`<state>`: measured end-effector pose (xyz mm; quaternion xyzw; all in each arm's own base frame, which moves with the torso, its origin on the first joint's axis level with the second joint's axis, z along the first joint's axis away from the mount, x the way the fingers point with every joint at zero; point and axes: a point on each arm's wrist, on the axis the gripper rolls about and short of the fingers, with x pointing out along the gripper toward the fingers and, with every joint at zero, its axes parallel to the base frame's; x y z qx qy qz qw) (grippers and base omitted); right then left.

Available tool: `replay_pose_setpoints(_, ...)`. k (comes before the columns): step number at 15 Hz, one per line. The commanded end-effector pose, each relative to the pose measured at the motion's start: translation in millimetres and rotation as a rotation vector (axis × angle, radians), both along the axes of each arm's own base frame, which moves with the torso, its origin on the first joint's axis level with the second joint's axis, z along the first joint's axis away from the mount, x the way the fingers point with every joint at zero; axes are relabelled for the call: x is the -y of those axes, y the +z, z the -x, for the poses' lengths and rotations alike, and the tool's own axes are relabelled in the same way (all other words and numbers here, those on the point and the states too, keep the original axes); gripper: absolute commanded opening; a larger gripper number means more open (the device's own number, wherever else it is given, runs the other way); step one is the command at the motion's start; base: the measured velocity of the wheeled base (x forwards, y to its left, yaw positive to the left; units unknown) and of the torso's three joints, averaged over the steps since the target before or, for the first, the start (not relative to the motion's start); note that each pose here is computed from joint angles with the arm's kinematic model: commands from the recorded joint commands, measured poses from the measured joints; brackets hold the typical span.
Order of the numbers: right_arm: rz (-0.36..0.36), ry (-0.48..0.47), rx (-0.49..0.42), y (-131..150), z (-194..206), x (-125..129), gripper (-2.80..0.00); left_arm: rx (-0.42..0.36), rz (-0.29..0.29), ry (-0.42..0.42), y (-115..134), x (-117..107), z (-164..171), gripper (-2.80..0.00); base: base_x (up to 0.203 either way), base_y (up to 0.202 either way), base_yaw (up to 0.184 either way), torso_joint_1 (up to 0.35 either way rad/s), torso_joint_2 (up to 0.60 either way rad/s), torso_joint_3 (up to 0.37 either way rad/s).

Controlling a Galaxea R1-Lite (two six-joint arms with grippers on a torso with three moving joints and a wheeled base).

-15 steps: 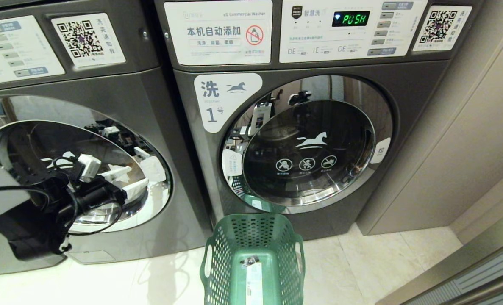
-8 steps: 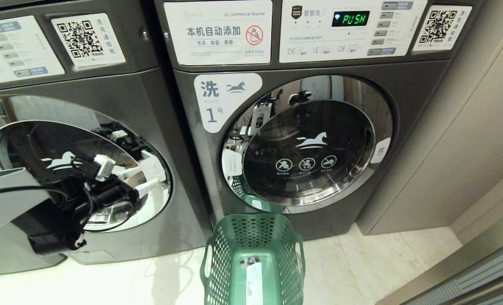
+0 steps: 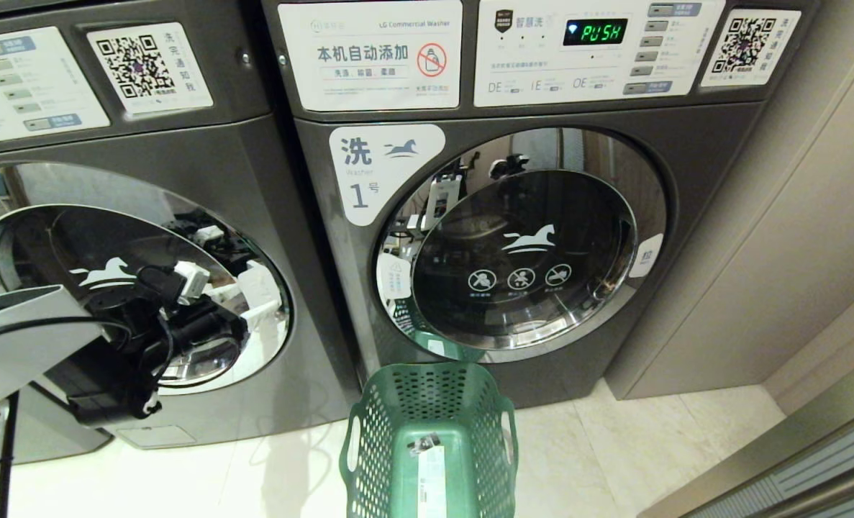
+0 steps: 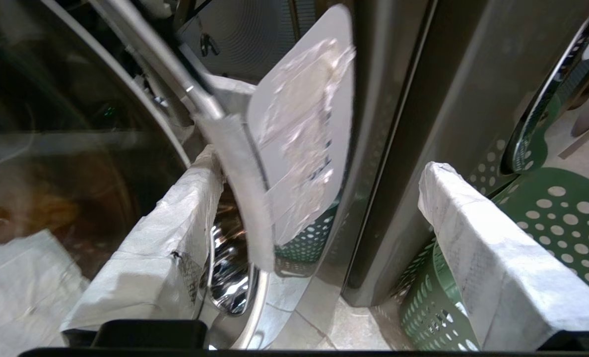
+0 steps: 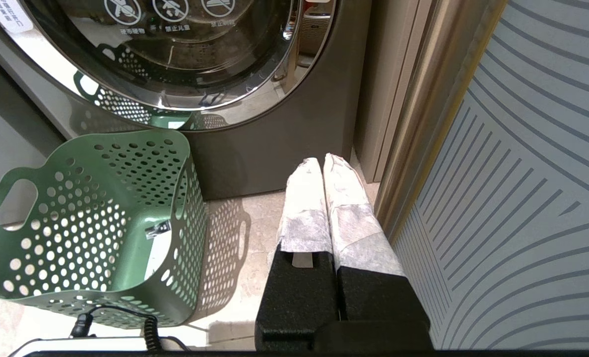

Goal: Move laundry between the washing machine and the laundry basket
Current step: Open the lid of the washing machine

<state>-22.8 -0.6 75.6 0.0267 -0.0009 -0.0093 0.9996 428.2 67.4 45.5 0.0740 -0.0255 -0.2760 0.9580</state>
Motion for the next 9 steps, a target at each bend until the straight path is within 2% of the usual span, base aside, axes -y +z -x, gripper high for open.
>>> replay_pose_setpoints(1,0.000,0.000,0.000,0,0,0,-2.80,0.000,0.006,-0.011,-3,0,-3,0.00,0.000,0.000,0.000,0.000,0.00,0.000)
replay_pose_setpoints(6,0.000,0.000,-0.001,0,0,0,-2.80,-0.020,0.072,-0.056,-6,2,-16,0.00,0.000,0.000,0.000,0.000,0.00,0.000)
replay_pose_setpoints(9,0.000,0.000,0.000,0,0,0,-2.80,-0.016,0.079,-0.090,-8,-1,-21,0.00,0.000,0.000,0.000,0.000,0.00,0.000)
